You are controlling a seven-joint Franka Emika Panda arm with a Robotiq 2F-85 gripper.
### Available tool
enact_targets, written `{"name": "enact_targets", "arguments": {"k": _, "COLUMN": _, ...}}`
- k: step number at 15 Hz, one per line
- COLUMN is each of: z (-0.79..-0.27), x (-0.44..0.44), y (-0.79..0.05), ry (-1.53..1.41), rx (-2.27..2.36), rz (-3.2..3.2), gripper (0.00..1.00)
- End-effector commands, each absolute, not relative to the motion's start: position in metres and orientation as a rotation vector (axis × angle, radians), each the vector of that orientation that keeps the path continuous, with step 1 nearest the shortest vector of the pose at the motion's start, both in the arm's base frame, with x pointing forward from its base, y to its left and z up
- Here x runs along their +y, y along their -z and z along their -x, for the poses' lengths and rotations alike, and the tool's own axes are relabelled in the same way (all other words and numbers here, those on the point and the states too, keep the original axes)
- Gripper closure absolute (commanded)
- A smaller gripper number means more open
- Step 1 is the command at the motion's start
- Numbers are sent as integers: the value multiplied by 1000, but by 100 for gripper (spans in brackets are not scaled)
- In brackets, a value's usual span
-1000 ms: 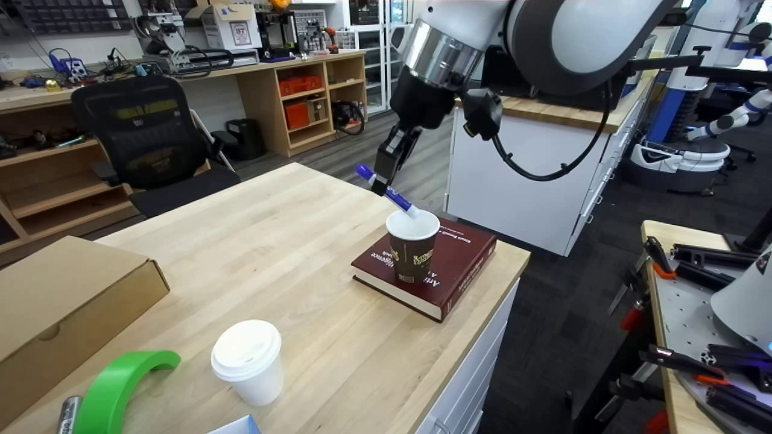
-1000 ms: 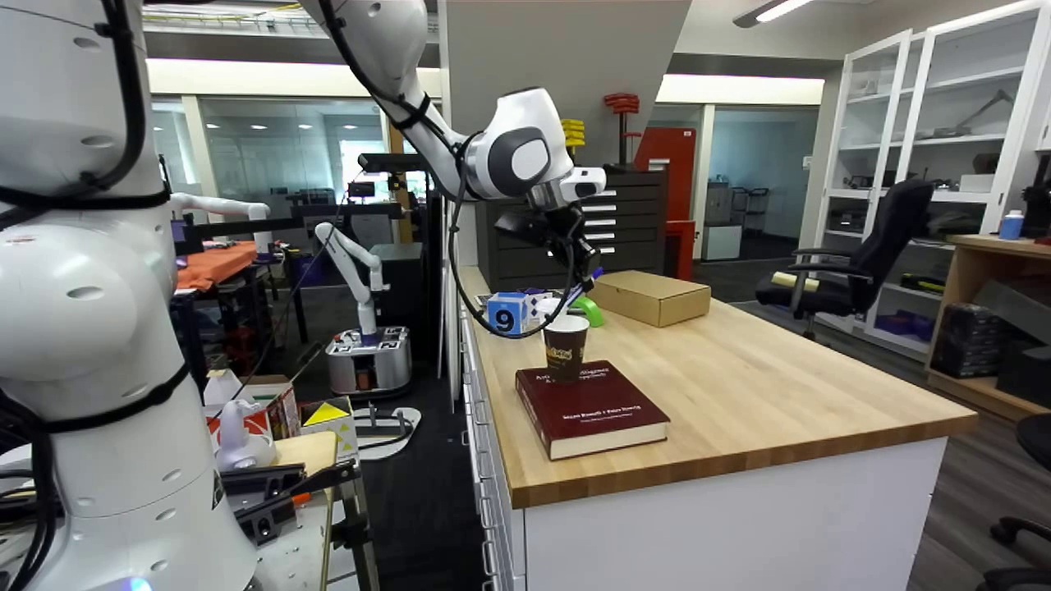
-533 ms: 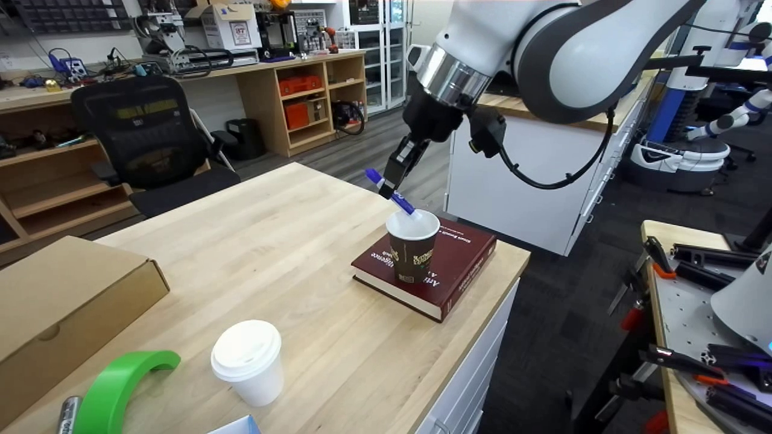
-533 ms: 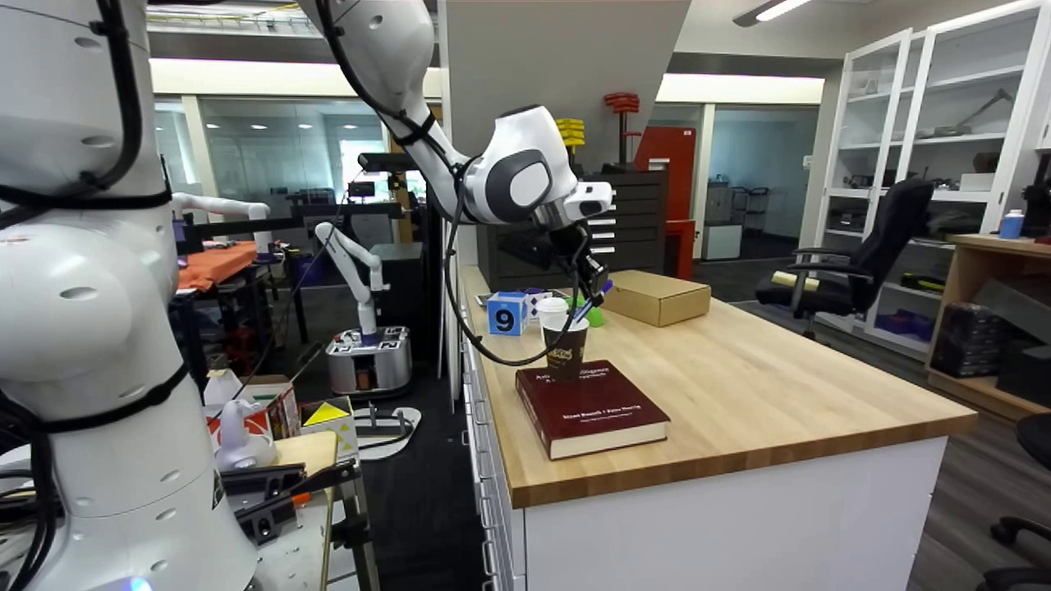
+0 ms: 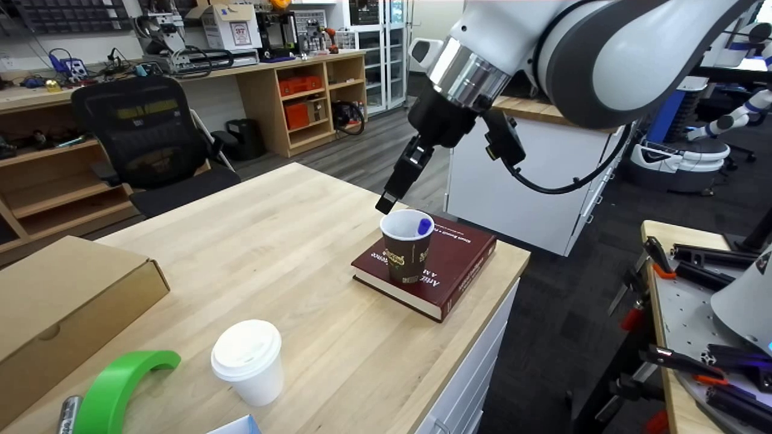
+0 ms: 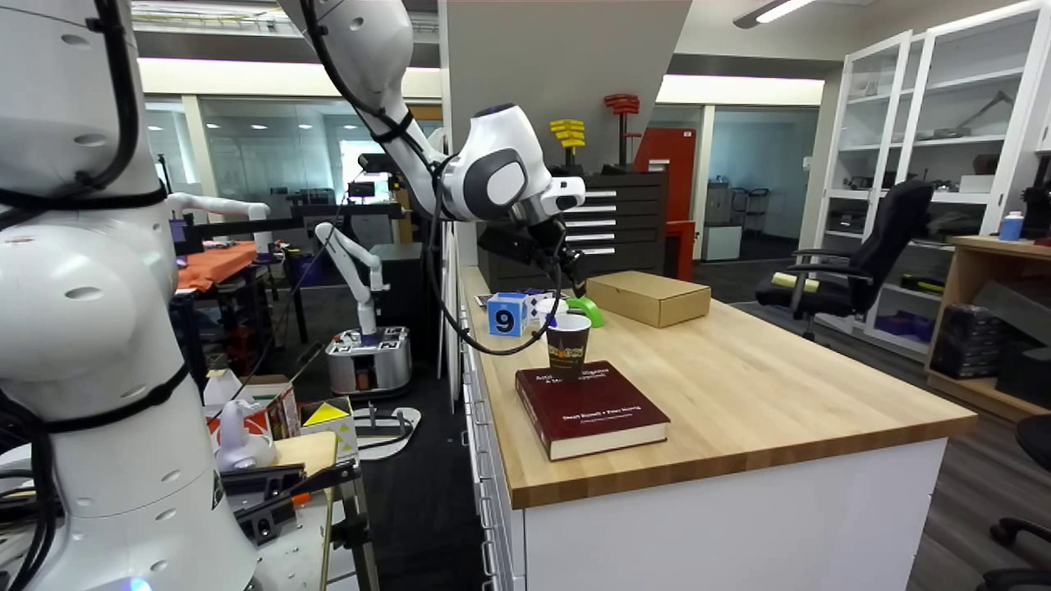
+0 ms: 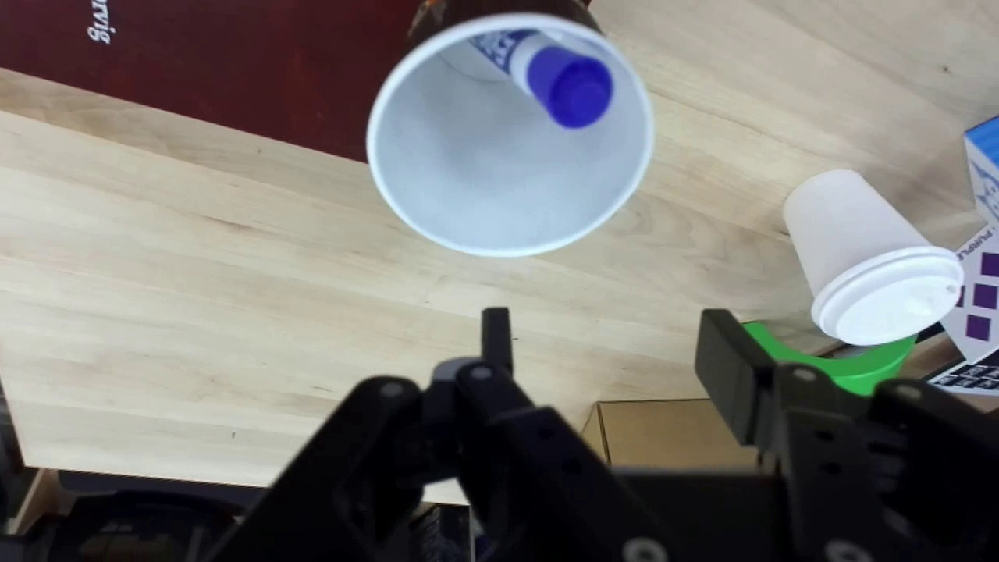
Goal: Put the marker in the cup
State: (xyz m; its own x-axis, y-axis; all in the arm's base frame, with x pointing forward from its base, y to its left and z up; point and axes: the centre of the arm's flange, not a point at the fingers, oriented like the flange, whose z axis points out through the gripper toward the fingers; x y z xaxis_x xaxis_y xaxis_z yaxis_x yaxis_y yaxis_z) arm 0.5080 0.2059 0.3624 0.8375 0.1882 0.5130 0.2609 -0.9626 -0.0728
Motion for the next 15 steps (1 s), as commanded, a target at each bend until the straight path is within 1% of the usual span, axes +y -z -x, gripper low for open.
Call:
{"name": "enact_targets", "arguments": {"k": 1, "z": -486, "x": 196, "y": -378, "ry": 816, "rx": -346, "rz": 2865, "gripper": 5}}
{"name": "enact_targets", "arguments": {"k": 2, "z": -504, "x": 205, "y": -368, "ry": 792, "rx": -353, "rz": 2873, "gripper": 24}}
{"name": "enact_targets", "arguments": {"k": 3, "z": -502, "x": 205, "y": -370, "ry": 797, "rx": -352, "rz": 2872, "gripper": 16}}
{"name": "enact_targets", "arguments": {"k": 5, "z": -500, "x": 204, "y": -371, "ry": 799, "rx": -351, "rz": 2872, "gripper": 5}}
{"name": "enact_targets", "arguments": {"k": 15, "z": -500, "x": 203, "y": -371, "ry": 798, "rx": -349, "rz": 2873, "gripper": 4}}
